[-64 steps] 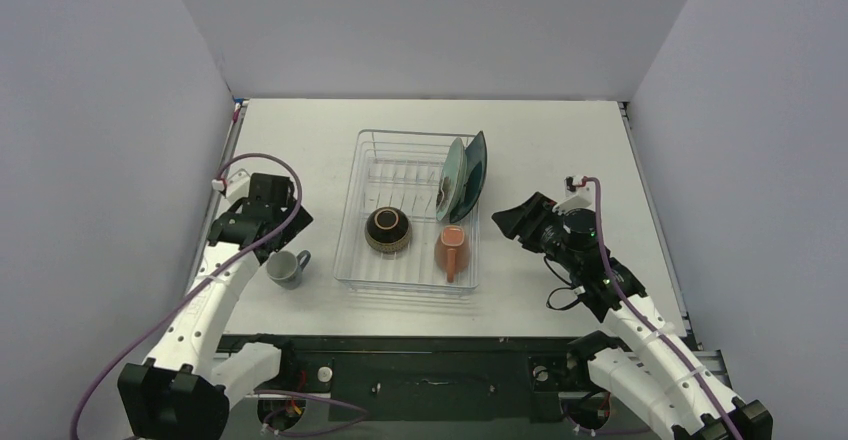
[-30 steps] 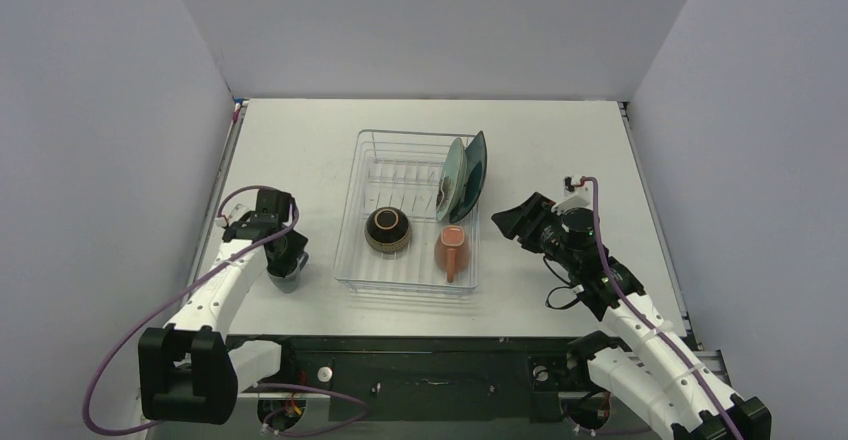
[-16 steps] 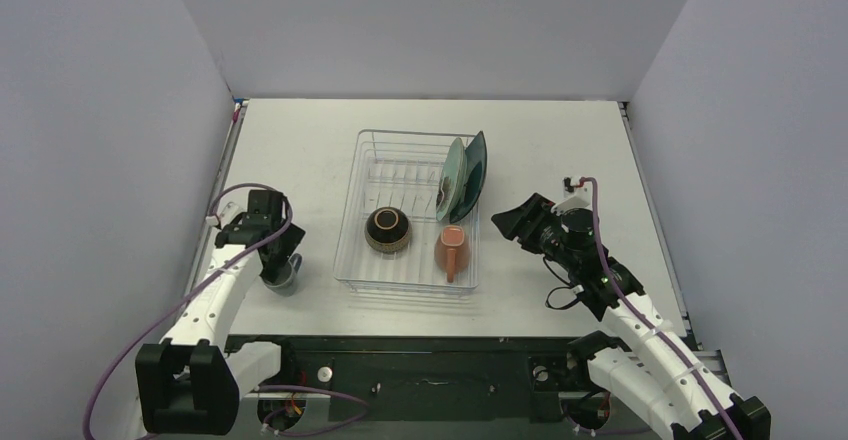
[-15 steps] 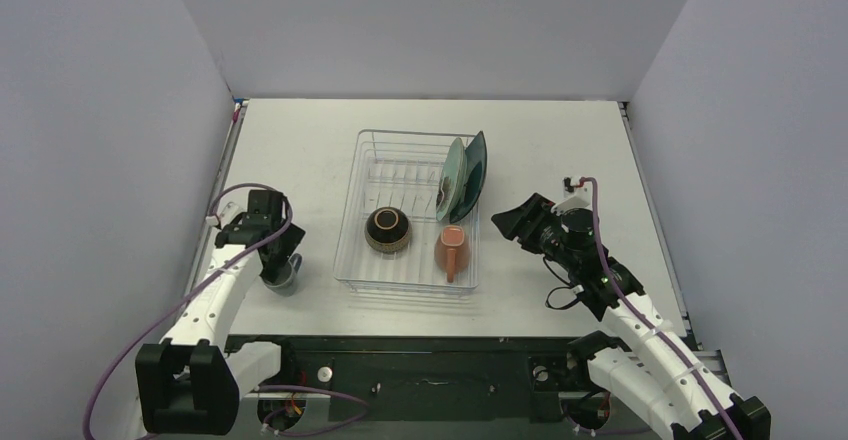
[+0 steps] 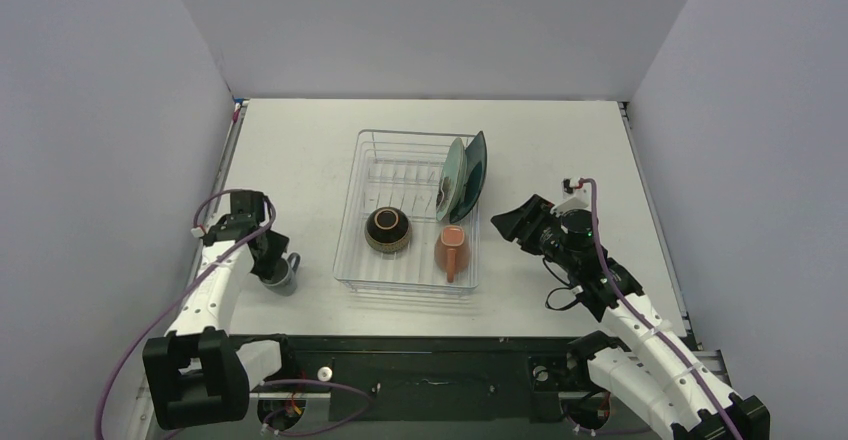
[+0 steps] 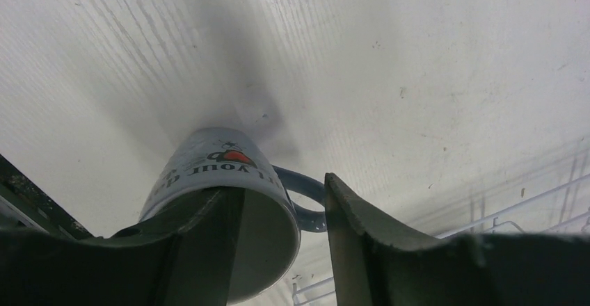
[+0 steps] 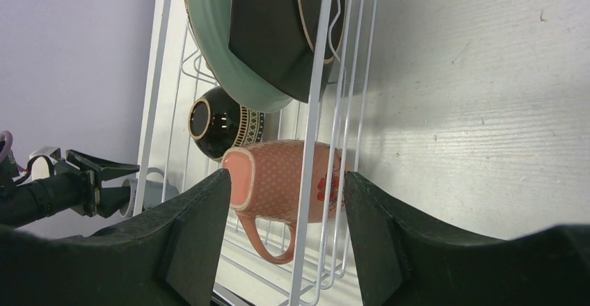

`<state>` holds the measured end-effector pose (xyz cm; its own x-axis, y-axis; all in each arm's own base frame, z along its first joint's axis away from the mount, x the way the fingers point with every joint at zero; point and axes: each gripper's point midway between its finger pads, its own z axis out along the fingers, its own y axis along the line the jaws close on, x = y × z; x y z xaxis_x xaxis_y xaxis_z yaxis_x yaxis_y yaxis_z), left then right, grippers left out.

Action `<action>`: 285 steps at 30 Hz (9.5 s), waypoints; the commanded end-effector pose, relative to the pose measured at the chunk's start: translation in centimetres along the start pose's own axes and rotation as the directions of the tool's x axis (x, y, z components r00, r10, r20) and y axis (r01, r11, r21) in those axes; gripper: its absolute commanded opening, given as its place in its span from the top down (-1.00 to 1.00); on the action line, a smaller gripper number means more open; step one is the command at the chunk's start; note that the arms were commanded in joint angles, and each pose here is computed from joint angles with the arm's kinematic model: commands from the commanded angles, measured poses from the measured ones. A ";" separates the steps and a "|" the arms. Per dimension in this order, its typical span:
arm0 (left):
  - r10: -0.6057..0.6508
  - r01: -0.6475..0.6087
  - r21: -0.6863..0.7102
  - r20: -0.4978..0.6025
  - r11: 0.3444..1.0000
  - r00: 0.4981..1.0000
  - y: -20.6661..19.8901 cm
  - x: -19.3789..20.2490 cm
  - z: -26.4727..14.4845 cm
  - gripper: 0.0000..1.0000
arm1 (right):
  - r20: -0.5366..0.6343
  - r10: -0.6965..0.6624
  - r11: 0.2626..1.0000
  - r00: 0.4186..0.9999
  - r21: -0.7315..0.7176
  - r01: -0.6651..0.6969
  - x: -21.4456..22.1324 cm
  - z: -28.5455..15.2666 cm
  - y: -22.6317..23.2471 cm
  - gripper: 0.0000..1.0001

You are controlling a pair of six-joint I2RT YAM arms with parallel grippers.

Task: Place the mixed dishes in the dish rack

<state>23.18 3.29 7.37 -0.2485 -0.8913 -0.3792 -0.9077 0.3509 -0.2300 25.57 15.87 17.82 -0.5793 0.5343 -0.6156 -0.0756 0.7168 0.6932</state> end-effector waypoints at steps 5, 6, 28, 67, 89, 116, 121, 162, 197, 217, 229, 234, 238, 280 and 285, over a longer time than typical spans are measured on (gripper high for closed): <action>-0.020 0.020 0.038 -0.007 0.999 1.000 -0.3 0.1 -0.2 0.61 | 0.039 -0.001 0.999 0.999 -0.041 0.003 -1.0 0.0 1.0 -0.13; -0.017 0.017 0.048 -0.002 0.999 1.000 -0.4 0.0 -0.4 0.71 | 0.037 -0.002 0.999 0.999 -0.040 0.003 -0.9 0.0 1.0 -0.13; 0.384 -0.368 0.803 0.191 0.469 0.904 -16.0 -0.7 -18.9 1.00 | 0.019 -0.027 0.992 0.999 -0.123 0.029 -0.5 -0.1 3.5 -0.12; 0.509 0.085 0.669 0.471 -0.739 0.720 -10.4 17.6 -41.8 1.00 | 0.022 -0.022 0.586 1.000 -0.810 0.031 1.4 -8.5 21.5 -0.42; 0.537 0.148 0.666 0.428 -0.731 0.727 -9.7 18.7 -42.2 1.00 | -0.045 0.042 0.490 0.998 -0.870 -0.059 1.0 -9.9 23.7 -0.33; 0.567 0.058 0.785 0.391 -0.617 0.725 -12.0 19.3 -39.2 0.37 | -0.043 0.126 0.485 0.991 -0.869 -0.099 -0.3 -10.2 23.5 1.00; 0.551 0.026 0.817 0.363 -0.575 0.751 -12.8 18.3 -37.9 0.07 | -0.059 0.157 0.493 0.986 -0.860 -0.130 -0.5 -9.8 23.4 1.00; 0.364 -0.632 0.771 0.569 0.075 0.737 -13.4 5.8 -27.2 -0.93 | -0.055 -0.262 0.965 0.964 -0.011 0.262 3.7 -1.4 16.5 1.00; 0.379 -0.654 0.751 0.582 0.090 0.720 -11.7 5.7 -26.3 -0.93 | -0.401 -0.606 0.660 0.687 0.230 0.716 12.8 7.3 12.5 1.00; 0.406 -0.631 0.770 0.550 0.089 0.729 -12.2 6.8 -25.4 -0.93 | -0.495 -0.611 0.606 0.618 0.210 0.767 16.2 8.6 9.3 0.48; 0.421 -0.625 0.775 0.539 0.091 0.729 -12.4 7.3 -24.8 -0.93 | -0.500 -0.615 0.593 0.610 0.217 0.776 16.7 9.2 8.3 0.20; 0.428 -0.626 0.775 0.539 0.084 0.725 -12.4 7.4 -24.8 -0.93 | -0.509 -0.607 0.596 0.610 0.217 0.773 17.2 9.5 7.8 0.16; 0.433 -0.624 0.777 0.534 0.086 0.726 -12.3 7.5 -24.7 -0.93 | -0.511 -0.602 0.601 0.613 0.216 0.770 17.3 9.6 7.5 0.09; 0.431 -0.582 0.809 0.499 0.078 0.752 -14.3 7.7 -26.2 -0.93 | -0.249 -0.636 0.726 0.730 0.126 0.676 7.8 2.6 15.4 -0.61; 0.437 -0.572 0.817 0.487 0.078 0.756 -14.4 8.0 -25.9 -0.93 | -0.303 -0.617 0.726 0.726 0.136 0.674 10.8 4.0 14.0 -0.56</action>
<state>25.21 -15.82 27.83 -0.4798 -0.3375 -0.8099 0.2942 0.8077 -0.5109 22.04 32.42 21.99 -0.5886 -0.1800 -0.7882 -0.3366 0.9410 0.0364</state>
